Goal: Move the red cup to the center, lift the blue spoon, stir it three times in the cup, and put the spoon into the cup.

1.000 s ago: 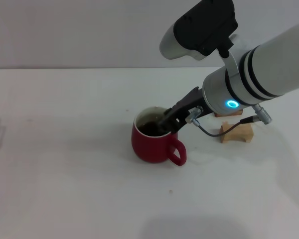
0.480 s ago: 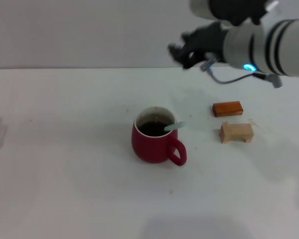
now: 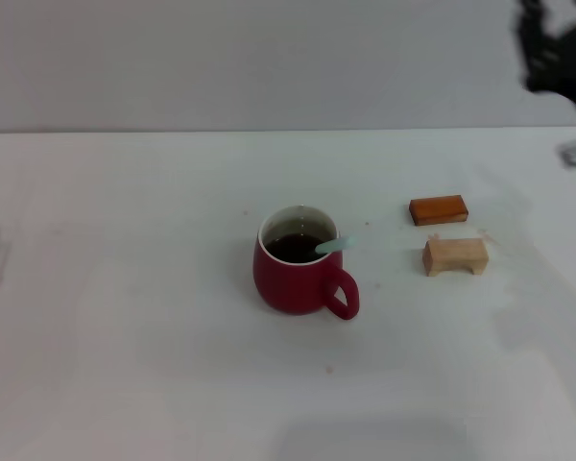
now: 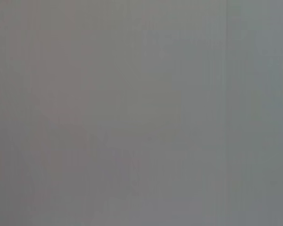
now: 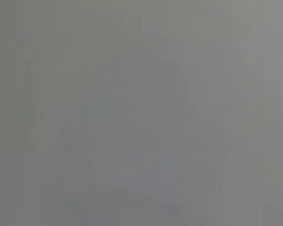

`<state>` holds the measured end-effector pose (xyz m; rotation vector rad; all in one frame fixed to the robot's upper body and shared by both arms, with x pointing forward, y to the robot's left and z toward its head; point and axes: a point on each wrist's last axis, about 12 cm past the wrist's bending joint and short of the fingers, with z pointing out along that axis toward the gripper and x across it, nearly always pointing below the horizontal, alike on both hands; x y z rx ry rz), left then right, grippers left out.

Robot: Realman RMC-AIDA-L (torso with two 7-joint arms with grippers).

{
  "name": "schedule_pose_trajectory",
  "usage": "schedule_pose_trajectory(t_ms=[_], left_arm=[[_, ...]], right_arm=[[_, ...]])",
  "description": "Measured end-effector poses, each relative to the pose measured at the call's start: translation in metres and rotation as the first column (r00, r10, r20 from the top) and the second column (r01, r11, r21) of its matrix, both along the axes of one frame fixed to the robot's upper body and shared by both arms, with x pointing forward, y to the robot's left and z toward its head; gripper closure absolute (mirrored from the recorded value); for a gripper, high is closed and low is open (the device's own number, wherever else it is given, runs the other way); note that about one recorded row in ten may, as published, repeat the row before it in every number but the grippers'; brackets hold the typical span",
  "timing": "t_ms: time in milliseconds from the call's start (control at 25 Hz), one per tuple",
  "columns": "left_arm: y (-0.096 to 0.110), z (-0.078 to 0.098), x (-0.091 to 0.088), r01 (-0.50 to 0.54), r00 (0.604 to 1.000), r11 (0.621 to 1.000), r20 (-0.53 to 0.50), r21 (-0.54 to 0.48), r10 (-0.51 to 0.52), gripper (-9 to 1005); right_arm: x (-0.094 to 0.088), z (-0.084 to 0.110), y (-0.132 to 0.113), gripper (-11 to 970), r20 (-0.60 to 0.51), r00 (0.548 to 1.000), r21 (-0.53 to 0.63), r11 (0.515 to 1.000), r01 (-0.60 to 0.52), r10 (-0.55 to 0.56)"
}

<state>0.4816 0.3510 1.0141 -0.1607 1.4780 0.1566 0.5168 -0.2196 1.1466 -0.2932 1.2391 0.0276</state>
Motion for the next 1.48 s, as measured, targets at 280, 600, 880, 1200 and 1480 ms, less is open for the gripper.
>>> schedule_pose_trajectory(t_ms=[280,600,880,1200,1480], left_arm=[[0.001,-0.001,-0.001,-0.004,1.000,1.000,-0.004,-0.002,0.004,150],[0.004,-0.001,-0.002,-0.011,1.000,1.000,-0.011,0.008,0.011,150],[0.004,0.000,-0.001,-0.011,1.000,1.000,-0.003,0.012,0.011,150],[0.004,0.000,0.001,-0.012,1.000,1.000,-0.010,0.019,0.012,150],[0.007,-0.002,-0.004,-0.028,0.999,0.999,-0.017,0.018,0.029,150]], right_arm=[[-0.029,-0.046,-0.043,554,-0.025,0.984,0.131,0.975,0.178,-0.177],[-0.064,-0.077,-0.061,276,0.017,0.961,0.170,0.948,0.270,-0.276],[-0.077,-0.086,-0.071,217,-0.003,0.939,0.206,0.919,0.337,-0.344],[-0.081,-0.092,-0.073,217,-0.020,0.934,0.197,0.915,0.352,-0.356],[-0.086,-0.086,-0.076,217,0.033,0.927,0.221,0.907,0.358,-0.374]])
